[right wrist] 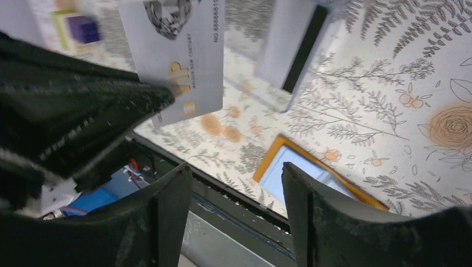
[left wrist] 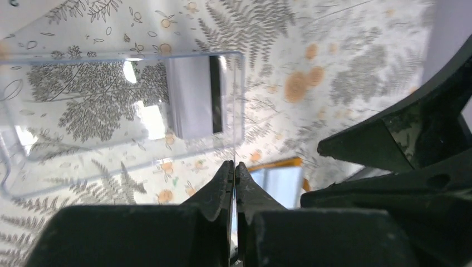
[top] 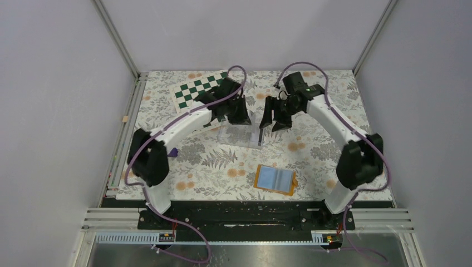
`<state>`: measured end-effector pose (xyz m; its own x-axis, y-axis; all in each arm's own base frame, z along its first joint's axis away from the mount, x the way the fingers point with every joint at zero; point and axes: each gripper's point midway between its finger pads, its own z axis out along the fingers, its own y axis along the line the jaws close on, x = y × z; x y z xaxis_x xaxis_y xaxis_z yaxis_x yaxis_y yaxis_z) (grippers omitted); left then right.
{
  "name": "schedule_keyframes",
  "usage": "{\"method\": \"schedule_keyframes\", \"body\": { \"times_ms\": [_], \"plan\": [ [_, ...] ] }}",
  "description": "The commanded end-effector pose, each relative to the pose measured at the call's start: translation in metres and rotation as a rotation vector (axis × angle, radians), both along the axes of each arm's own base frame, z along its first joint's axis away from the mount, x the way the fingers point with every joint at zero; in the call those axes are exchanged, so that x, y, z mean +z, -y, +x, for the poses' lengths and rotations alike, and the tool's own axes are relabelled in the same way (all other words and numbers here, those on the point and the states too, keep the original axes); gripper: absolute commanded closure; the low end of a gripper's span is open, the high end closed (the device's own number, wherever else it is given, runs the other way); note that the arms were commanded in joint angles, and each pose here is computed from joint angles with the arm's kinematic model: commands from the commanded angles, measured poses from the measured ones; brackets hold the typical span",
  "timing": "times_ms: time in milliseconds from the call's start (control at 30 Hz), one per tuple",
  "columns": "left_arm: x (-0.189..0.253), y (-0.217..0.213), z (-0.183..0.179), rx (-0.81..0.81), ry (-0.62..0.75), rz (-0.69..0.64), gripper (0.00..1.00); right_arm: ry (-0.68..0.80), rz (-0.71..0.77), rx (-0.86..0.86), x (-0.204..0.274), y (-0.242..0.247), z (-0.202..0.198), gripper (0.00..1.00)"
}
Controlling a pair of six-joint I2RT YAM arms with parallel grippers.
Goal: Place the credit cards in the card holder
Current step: Pick up the credit card from the storage box, then insert the credit card into the card holder.
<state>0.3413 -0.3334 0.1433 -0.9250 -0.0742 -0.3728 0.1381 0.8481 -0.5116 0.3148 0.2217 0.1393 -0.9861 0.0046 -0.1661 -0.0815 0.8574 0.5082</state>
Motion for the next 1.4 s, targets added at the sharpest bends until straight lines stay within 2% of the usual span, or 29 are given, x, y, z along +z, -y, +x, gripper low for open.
{"method": "schedule_keyframes", "body": {
  "times_ms": [0, 100, 267, 333, 367, 433, 600, 867, 1033, 1367],
  "plan": [
    [0.077, -0.020, -0.011, 0.033, 0.135, -0.129, 1.00, 0.173, 0.156, 0.013, 0.069, -0.008, -0.016, 0.32],
    [0.090, -0.029, -0.035, 0.026, 0.118, -0.249, 1.00, 0.206, 0.263, 0.029, 0.091, -0.011, -0.033, 0.30],
    [0.118, -0.024, -0.087, -0.068, 0.033, -0.604, 1.00, 0.215, 0.477, 0.051, 0.110, -0.023, -0.064, 0.29],
    [0.133, -0.023, -0.105, -0.108, 0.015, -0.726, 1.00, 0.191, 0.591, 0.059, 0.117, -0.030, -0.075, 0.33],
    [0.136, -0.024, -0.112, -0.121, 0.014, -0.768, 1.00, 0.148, 0.655, 0.066, 0.116, -0.034, -0.084, 0.36],
    [0.149, -0.028, -0.126, -0.142, 0.018, -0.827, 1.00, 0.152, 0.788, 0.081, 0.131, -0.042, -0.087, 0.42],
    [0.157, -0.033, -0.142, -0.161, 0.000, -0.867, 1.00, 0.083, 0.936, 0.073, 0.143, -0.047, -0.094, 0.52],
    [0.153, -0.033, -0.145, -0.167, -0.038, -0.868, 1.00, 0.063, 0.964, 0.100, 0.156, -0.047, -0.100, 0.59],
    [0.149, -0.032, -0.144, -0.166, -0.048, -0.865, 1.00, 0.030, 0.964, 0.116, 0.154, -0.047, -0.104, 0.74],
    [0.138, -0.028, -0.140, -0.165, -0.082, -0.853, 1.00, -0.038, 0.958, 0.168, 0.145, -0.054, -0.118, 0.90]
  ]
}}
